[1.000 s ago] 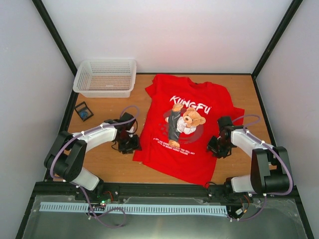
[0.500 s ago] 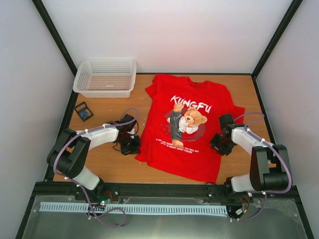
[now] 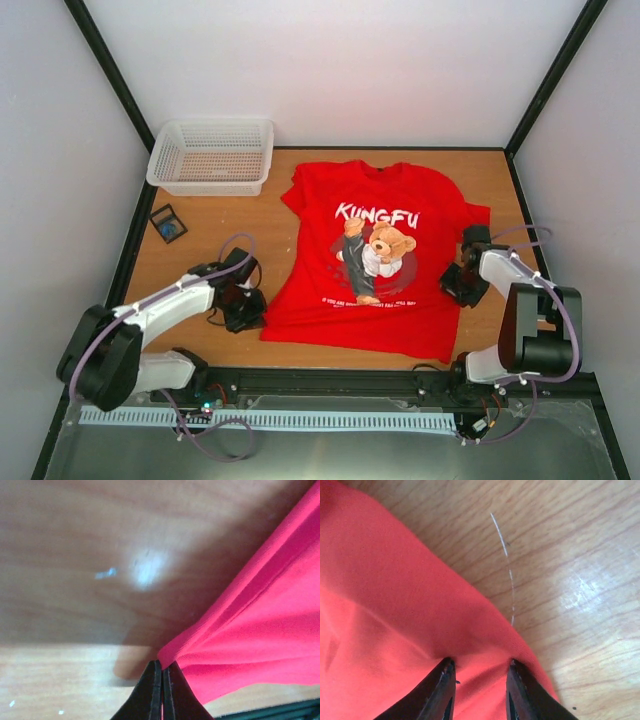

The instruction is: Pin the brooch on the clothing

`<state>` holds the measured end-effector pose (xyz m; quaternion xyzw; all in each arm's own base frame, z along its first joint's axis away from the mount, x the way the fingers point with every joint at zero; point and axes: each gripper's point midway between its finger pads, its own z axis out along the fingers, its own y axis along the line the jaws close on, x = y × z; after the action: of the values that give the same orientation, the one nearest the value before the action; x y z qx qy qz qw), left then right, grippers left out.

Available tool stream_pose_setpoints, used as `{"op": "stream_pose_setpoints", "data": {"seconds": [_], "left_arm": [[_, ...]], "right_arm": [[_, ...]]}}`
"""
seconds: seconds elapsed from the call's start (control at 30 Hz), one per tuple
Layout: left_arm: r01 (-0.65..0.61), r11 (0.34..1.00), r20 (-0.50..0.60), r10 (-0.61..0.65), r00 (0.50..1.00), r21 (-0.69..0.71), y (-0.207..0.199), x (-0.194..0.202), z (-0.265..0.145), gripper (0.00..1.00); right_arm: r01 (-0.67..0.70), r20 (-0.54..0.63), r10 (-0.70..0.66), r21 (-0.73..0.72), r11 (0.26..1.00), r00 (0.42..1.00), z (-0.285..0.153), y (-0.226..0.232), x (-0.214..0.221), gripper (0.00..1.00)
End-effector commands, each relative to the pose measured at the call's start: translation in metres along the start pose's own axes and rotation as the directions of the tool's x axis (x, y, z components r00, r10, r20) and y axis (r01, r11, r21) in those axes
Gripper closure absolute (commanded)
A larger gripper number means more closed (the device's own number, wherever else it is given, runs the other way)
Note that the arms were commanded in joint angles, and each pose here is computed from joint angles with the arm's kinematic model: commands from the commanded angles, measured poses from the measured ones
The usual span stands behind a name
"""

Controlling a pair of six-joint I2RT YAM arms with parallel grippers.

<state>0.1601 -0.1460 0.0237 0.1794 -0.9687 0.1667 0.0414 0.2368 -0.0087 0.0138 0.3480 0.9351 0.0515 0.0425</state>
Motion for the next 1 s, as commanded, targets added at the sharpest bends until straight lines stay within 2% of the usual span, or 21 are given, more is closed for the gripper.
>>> {"op": "stream_pose_setpoints", "data": {"seconds": [0.0, 0.13, 0.3, 0.33, 0.4, 0.57, 0.63, 0.8, 0.9, 0.97], "left_arm": [[0.074, 0.997, -0.086, -0.072, 0.994, 0.023, 0.011, 0.029, -0.001, 0.99], [0.079, 0.996, -0.109, -0.074, 0.991, 0.042, 0.011, 0.034, 0.001, 0.99], [0.077, 0.995, -0.121, -0.069, 0.990, 0.062, 0.004, 0.034, -0.002, 0.99], [0.080, 0.995, -0.114, -0.073, 0.991, 0.058, 0.003, 0.033, -0.005, 0.98], [0.084, 0.995, -0.084, -0.079, 0.993, 0.053, 0.001, 0.028, -0.012, 0.86], [0.045, 0.998, 0.067, -0.048, 0.997, 0.045, -0.017, -0.001, -0.044, 0.54], [0.018, 0.999, 0.134, -0.023, 0.991, 0.038, -0.027, -0.016, -0.058, 0.46], [-0.083, 0.995, 0.329, 0.058, 0.942, 0.062, -0.063, -0.063, -0.094, 0.34], [-0.165, 0.983, 0.454, 0.111, 0.884, 0.081, -0.092, -0.106, -0.116, 0.34], [-0.196, 0.978, 0.521, 0.132, 0.843, 0.068, -0.107, -0.141, -0.128, 0.39]], "right_arm": [[0.007, 0.005, -0.007, 0.015, 1.000, 1.000, -0.006, -0.012, 0.006, 0.71], [0.025, 0.013, -0.024, -0.054, 0.998, 1.000, -0.016, -0.002, 0.009, 0.72], [0.126, 0.064, -0.118, -0.132, 0.983, 0.991, -0.035, 0.017, -0.002, 0.69], [0.146, 0.073, -0.137, -0.151, 0.978, 0.988, -0.039, 0.022, -0.004, 0.68], [0.205, 0.097, -0.189, -0.201, 0.958, 0.977, -0.050, 0.035, -0.008, 0.65], [0.320, 0.164, -0.280, -0.326, 0.889, 0.946, -0.073, 0.066, -0.014, 0.61], [0.351, 0.188, -0.301, -0.357, 0.866, 0.935, -0.079, 0.074, -0.016, 0.60], [0.388, 0.211, -0.329, -0.400, 0.830, 0.921, -0.087, 0.093, -0.028, 0.54], [0.399, 0.239, -0.326, -0.403, 0.824, 0.915, -0.093, 0.105, -0.045, 0.52], [0.396, 0.251, -0.316, -0.411, 0.821, 0.915, -0.097, 0.114, -0.057, 0.51]]}}
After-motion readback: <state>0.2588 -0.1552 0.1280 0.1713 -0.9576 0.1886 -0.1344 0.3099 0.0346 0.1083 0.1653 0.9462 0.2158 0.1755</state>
